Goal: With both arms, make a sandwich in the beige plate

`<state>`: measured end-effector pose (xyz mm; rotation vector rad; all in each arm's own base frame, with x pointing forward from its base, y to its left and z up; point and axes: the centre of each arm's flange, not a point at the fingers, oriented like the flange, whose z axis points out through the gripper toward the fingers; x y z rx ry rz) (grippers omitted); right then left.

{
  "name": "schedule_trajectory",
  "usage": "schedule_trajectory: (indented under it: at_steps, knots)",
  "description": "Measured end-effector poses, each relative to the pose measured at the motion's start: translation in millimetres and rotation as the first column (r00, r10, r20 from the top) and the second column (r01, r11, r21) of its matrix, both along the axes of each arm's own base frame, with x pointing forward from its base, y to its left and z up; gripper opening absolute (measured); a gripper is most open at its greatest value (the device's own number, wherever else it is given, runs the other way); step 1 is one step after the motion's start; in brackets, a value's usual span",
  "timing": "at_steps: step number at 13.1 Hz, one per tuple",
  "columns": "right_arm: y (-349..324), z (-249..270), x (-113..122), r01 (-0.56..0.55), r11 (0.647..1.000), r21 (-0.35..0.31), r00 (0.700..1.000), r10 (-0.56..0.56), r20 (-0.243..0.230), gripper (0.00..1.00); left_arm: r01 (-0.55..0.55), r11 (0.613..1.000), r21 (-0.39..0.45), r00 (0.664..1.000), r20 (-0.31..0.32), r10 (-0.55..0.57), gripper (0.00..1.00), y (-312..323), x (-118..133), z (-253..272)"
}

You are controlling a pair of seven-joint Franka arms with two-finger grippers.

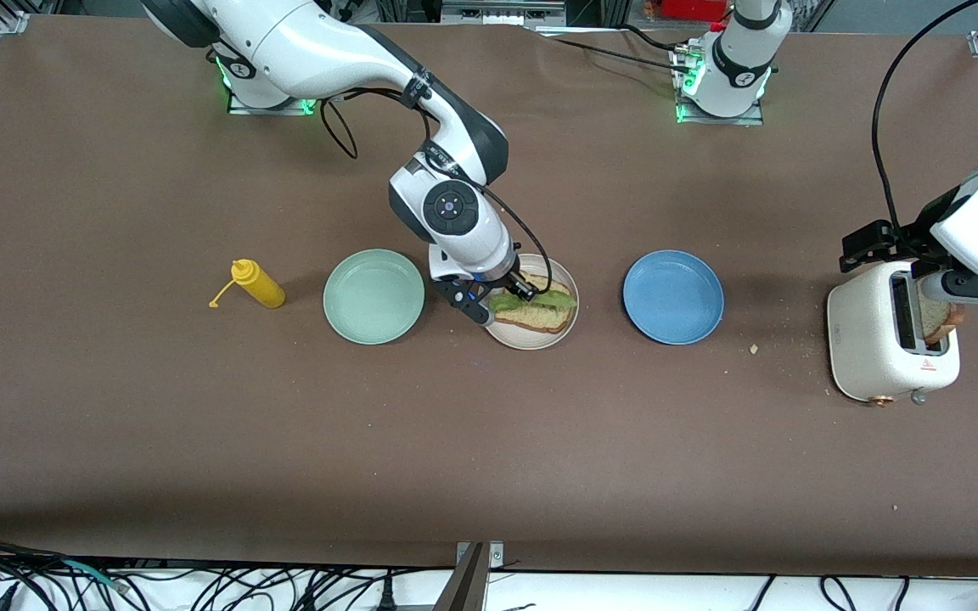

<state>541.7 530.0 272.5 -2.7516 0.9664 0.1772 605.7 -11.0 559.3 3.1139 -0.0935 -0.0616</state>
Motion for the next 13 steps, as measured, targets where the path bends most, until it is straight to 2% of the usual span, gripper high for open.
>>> schedule_trajectory:
  at_steps: [2,7,9,11,13]
  knots:
    - [0.0,6.6,1.9,-0.016,1.000,0.007,1.000,0.016,0.015,0.99,0.000,1.000,0.000,1.000,0.000,0.000,1.00,0.0,0.1,-0.2]
    - [-1.3,11.9,3.6,-0.040,0.999,-0.006,0.998,0.040,0.043,1.00,0.000,1.000,0.000,1.000,-0.001,0.000,1.00,0.0,0.2,-0.6]
    - [-8.1,22.5,7.3,-0.082,0.996,-0.027,0.995,0.083,0.054,1.00,0.000,1.000,0.000,1.000,-0.001,0.000,1.00,0.0,0.3,-0.7]
    - [-32.7,60.6,15.7,-0.175,0.982,-0.074,0.983,0.178,0.037,1.00,-0.001,1.000,0.000,1.000,-0.003,0.001,1.00,0.6,0.6,-1.6]
    - [-71.5,121.4,22.5,-0.270,0.955,-0.122,0.962,0.274,0.012,1.00,-0.007,1.000,0.000,1.000,-0.006,0.007,1.00,4.2,1.3,-3.5]
